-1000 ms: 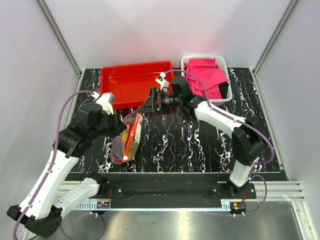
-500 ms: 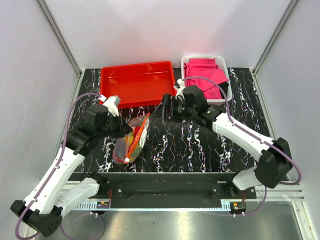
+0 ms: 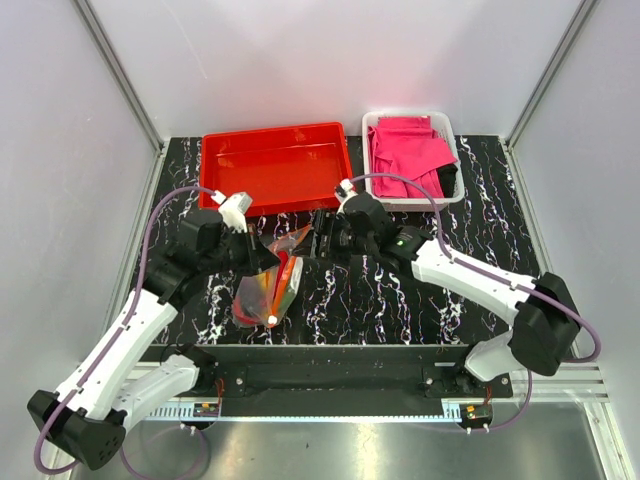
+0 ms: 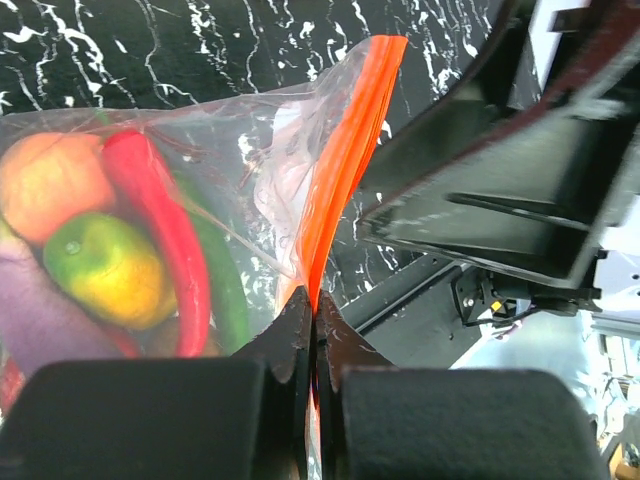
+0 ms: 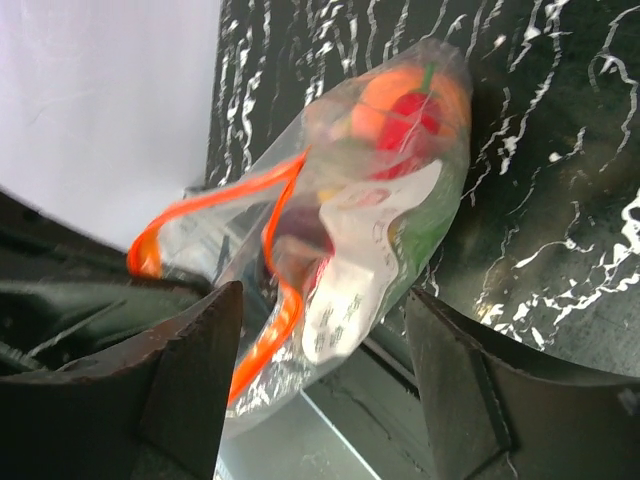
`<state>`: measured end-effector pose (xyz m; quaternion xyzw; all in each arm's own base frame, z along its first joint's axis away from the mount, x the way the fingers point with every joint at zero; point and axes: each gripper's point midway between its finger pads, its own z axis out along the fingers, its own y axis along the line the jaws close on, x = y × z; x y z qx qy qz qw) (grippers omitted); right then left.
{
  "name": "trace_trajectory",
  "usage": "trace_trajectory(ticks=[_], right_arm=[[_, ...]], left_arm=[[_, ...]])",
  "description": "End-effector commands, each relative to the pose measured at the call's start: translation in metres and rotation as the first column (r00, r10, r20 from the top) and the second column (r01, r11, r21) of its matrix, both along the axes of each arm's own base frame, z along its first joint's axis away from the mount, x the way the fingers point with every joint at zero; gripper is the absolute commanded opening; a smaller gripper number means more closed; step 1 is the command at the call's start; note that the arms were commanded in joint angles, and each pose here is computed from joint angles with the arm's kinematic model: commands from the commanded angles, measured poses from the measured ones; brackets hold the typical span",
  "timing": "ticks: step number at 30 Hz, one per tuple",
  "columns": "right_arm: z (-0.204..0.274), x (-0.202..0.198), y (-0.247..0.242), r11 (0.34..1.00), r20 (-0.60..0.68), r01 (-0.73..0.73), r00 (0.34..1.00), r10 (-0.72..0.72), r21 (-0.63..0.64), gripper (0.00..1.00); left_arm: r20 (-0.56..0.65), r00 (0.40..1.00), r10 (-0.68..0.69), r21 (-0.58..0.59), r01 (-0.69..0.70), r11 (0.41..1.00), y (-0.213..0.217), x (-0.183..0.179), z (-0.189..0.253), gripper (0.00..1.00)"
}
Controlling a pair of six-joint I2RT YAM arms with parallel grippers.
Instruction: Open the zip-top bag and remove the fake food
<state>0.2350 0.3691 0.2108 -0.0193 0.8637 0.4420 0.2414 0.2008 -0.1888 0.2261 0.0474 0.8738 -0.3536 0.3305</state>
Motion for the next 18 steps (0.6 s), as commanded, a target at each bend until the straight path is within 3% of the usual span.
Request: trace_trajectory(ticks=[1,13,16,17,18], right_arm=[[0.004,0.012,0.011,0.998,0.034,0.063,0.997,-0.064,0.029,0.72],[0.001,0.004,0.035,0.999,0.017,0.017,1.000,-0.018,0.044,0.45],[0.001,-0.002,0.035,0.999,0.017,-0.016,1.000,0.015,0.047,0.22],[0.003,-0.006,0.035,0.998,0.024,-0.031,0.999,0.030,0.048,0.08],[0.004,-0.008,0.034,0.998,0.028,-0.048,0.999,0.047,0.049,0.01]], left_arm=[[0.051,0.998,-0.026,-0.070,0.030,0.997,-0.010,0.004,0.015,0.00],[0.043,0.999,-0.002,-0.069,0.005,0.998,-0.009,0.007,0.010,0.00],[0.048,0.998,0.035,-0.049,-0.032,0.998,-0.004,0.012,0.006,0.00],[0.044,0.998,0.053,-0.038,-0.051,0.998,-0.001,0.012,0.005,0.00],[0.046,0.993,0.105,-0.017,-0.105,0.994,0.007,0.017,0.003,0.00]])
